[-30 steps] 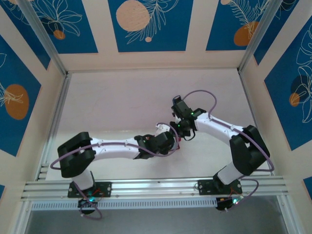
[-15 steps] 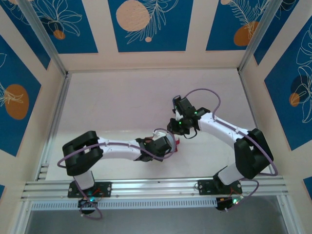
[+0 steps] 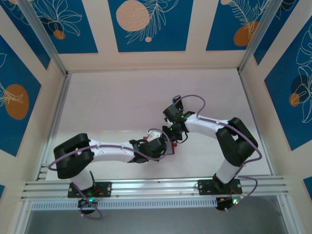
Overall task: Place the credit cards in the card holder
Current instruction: Flip over the card slot on the card holder.
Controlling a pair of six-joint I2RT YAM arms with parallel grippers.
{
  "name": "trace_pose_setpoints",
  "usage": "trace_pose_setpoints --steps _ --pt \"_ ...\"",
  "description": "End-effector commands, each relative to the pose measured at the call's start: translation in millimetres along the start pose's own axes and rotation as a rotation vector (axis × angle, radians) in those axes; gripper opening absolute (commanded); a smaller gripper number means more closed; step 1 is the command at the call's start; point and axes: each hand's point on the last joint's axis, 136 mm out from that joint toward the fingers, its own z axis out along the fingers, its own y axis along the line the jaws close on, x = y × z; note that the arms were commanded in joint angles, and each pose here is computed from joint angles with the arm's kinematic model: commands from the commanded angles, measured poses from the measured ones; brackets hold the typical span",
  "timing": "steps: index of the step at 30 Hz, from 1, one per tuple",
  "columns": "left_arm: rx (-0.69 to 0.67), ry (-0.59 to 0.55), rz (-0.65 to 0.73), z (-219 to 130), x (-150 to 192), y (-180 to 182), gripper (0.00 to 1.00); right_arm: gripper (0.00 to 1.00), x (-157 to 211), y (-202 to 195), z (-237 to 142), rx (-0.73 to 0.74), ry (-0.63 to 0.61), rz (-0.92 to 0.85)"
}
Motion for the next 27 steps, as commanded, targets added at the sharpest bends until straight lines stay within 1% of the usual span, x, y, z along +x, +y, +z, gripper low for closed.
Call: trace_pose_setpoints --steps 1,6,15,16,18,21,23,25,27 --pt "-0.016 -0.051 -0.039 -9.1 -8.6 8.2 0.00 0.00 4.0 -3.4 12.3 0.017 0.021 0.025" --pt "-0.058 -0.067 -0.055 -11.6 -5.4 22.7 0.00 0.00 8.3 -10.2 24.8 0.048 0.047 0.035" --pt "-0.142 -0.094 -0.090 -18.7 -1.2 47.9 0.00 0.00 11.9 -15.8 35.5 0.067 0.070 0.044" --pt "-0.153 -0.095 -0.098 -19.0 0.1 51.6 0.01 0.00 11.7 -15.3 35.6 0.067 0.070 0.043" --pt "-0.191 -0.101 -0.114 -21.2 2.4 61.2 0.08 0.00 10.8 -14.1 35.3 0.066 0.069 0.040" --pt "-0.265 -0.107 -0.140 -26.5 5.9 78.3 0.14 0.00 9.7 -13.1 34.3 0.065 0.066 0.035" --pt "-0.293 -0.115 -0.156 -30.6 7.3 86.5 0.16 0.00 9.7 -13.0 33.9 0.065 0.066 0.032" --pt "-0.319 -0.128 -0.170 -36.4 7.4 94.3 0.21 0.00 9.7 -13.3 33.7 0.066 0.065 0.030" --pt "-0.344 -0.152 -0.181 -46.5 4.5 102.9 0.22 0.00 9.8 -14.0 32.9 0.067 0.064 0.029"
